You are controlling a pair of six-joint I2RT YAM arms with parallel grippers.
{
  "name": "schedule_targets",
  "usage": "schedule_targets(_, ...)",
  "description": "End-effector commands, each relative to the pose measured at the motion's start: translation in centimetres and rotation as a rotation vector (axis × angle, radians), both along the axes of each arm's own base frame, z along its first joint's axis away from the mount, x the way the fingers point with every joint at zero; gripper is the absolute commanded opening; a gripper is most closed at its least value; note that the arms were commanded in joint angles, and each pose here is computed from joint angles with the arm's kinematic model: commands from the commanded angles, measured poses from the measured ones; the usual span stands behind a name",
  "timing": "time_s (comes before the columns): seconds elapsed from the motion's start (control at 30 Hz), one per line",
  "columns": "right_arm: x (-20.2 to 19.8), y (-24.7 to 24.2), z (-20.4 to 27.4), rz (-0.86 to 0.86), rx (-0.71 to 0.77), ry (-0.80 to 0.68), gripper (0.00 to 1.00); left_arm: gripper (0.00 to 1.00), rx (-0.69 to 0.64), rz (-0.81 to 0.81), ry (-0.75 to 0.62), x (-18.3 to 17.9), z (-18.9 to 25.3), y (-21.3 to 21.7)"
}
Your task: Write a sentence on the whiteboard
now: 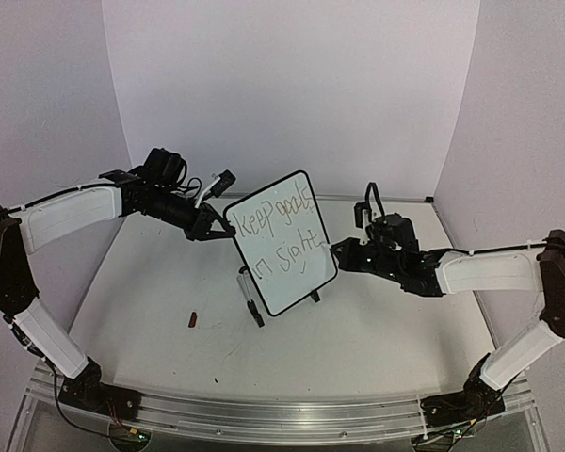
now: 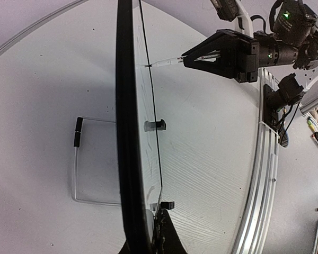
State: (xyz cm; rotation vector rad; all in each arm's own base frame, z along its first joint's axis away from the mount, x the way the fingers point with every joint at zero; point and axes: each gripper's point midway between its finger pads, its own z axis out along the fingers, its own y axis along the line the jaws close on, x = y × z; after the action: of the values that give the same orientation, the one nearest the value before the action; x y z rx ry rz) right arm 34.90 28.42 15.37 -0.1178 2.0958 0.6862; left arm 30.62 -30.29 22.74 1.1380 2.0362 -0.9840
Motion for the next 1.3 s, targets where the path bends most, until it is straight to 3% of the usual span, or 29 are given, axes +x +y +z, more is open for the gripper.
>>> schedule_targets(0.0,0.1,-1.1,2.8,-0.034,0.026,-0.069,0.0,0.0,0.028,-0.004,-0.035,0.3,-0.5,0.0)
schedule_targets(1.27,1.3,0.1,1.0,-0.03,-0.004,-0.045,0.0,0.0,0.026,-0.005,-0.033,0.2,-0.4,0.0)
